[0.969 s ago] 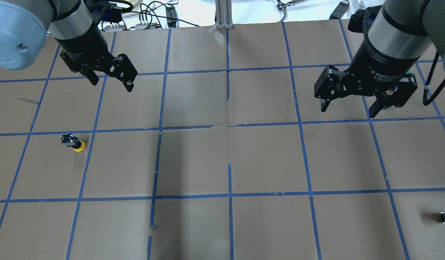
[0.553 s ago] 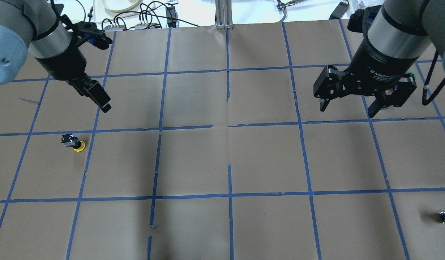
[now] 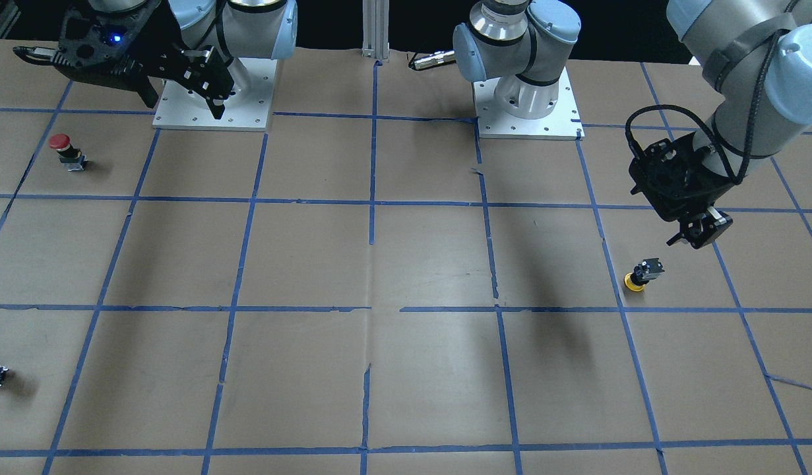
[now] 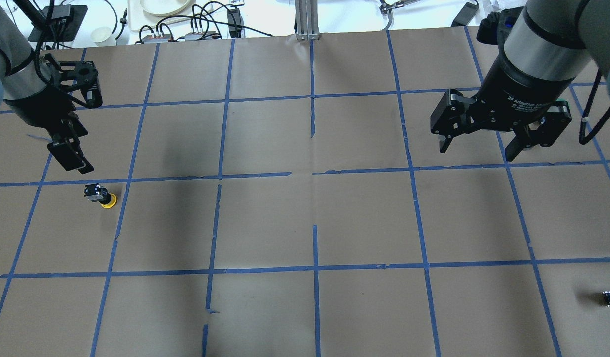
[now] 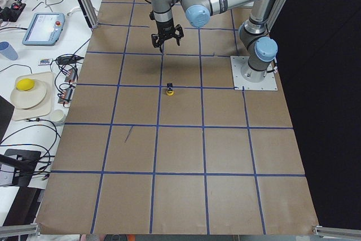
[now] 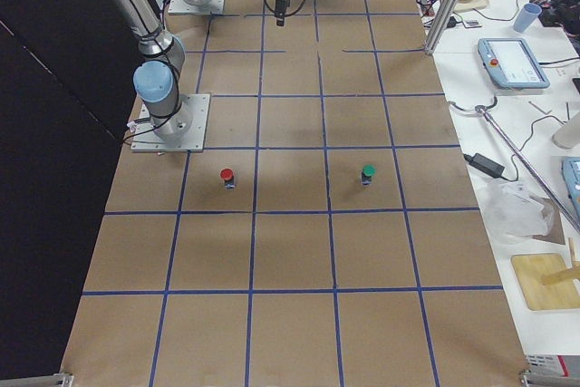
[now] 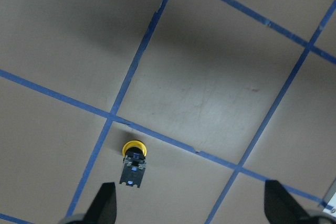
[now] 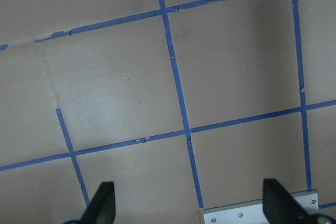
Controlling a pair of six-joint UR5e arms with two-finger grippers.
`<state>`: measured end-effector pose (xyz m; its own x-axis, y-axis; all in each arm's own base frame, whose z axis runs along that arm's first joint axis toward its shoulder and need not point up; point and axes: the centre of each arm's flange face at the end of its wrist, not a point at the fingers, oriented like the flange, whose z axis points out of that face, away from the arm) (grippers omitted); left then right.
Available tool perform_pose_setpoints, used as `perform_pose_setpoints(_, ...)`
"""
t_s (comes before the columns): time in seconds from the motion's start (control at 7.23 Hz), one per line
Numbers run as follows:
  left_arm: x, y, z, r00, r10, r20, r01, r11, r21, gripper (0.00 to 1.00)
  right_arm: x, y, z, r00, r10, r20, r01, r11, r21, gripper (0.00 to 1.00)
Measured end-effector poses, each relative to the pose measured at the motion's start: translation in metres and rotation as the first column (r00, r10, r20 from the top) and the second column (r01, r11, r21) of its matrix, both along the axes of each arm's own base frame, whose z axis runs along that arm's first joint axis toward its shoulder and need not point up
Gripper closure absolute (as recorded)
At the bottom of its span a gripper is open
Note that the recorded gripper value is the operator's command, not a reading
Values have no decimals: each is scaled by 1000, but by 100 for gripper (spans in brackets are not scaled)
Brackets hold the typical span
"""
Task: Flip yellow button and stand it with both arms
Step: 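Lower the left gripper over the yellow button and close on its black base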
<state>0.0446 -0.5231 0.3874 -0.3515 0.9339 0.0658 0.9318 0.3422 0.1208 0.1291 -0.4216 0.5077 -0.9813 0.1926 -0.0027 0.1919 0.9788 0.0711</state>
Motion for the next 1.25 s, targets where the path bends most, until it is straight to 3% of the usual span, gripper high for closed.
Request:
perform_pose_setpoints(0.28, 22, -6, -58, 981, -196, 18, 196, 979, -47, 1, 0, 0, 0, 1000, -1, 2, 1, 1000, -1, 0)
perform_pose_setpoints(0.55, 59, 11, -111, 949, -315, -17, 313, 948, -63, 1, 0, 0, 0, 1000, 0, 2, 0, 1000, -1, 0)
perform_pose_setpoints(0.83, 86, 21, -144, 935, -340, -96, 334, 939, -80, 1, 0, 0, 1, 1000, 0, 3, 0, 1000, -3, 0)
perform_pose_setpoints(1.25, 97, 21, -160, 932, -347, -107, 338, 936, -93, 1, 0, 1, 1, 1000, -1, 2, 1, 1000, -3, 0)
